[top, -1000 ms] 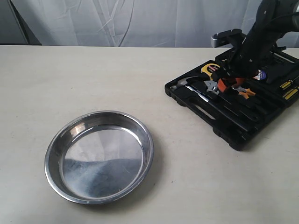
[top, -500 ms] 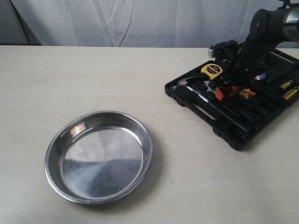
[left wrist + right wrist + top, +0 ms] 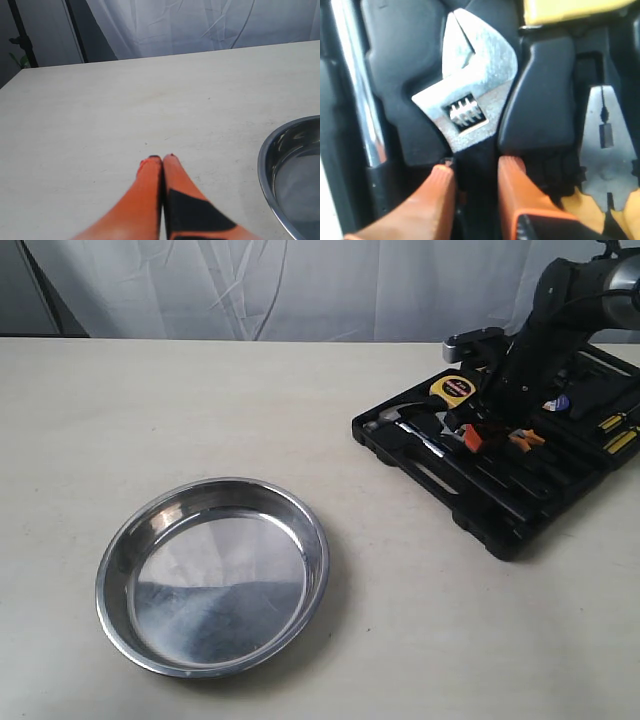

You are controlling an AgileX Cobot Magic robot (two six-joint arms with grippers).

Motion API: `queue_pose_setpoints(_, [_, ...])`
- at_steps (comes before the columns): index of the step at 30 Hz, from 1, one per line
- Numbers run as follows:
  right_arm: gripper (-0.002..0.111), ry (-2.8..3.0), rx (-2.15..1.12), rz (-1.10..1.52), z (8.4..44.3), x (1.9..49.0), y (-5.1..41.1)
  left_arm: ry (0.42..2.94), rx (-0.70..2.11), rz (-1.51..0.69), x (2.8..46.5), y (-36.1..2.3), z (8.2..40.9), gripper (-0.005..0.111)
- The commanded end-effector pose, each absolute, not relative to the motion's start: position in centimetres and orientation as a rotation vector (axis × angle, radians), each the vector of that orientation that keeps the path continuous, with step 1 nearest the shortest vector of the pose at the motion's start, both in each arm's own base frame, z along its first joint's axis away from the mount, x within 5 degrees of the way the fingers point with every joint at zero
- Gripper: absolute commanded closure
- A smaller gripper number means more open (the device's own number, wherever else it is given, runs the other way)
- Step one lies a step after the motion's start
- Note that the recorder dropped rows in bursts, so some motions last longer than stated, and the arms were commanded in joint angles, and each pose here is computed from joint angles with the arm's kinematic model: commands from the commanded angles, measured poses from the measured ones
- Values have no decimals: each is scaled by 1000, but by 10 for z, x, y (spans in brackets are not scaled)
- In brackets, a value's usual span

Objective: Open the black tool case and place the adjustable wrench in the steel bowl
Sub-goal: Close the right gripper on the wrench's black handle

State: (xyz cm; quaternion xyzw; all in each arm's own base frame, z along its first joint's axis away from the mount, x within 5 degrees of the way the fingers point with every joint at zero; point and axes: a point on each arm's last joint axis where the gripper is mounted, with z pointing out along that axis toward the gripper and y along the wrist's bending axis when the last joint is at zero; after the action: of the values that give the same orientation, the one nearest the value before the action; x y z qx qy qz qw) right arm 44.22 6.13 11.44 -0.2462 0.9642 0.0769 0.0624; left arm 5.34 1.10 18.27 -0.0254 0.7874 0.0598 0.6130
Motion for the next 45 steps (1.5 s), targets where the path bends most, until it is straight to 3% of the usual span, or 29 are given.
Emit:
queue_pose_setpoints(1, [109,2974,-680,296,94,438,63,1805,-60,142,53,11,184,107])
queue_pose_setpoints(14, [109,2830,-662,260,154,439,63,1805,-60,142,53,11,184,107])
queue_pose_setpoints(45, [109,2796,-641,315,182,433,67,1805,-60,142,53,11,184,107])
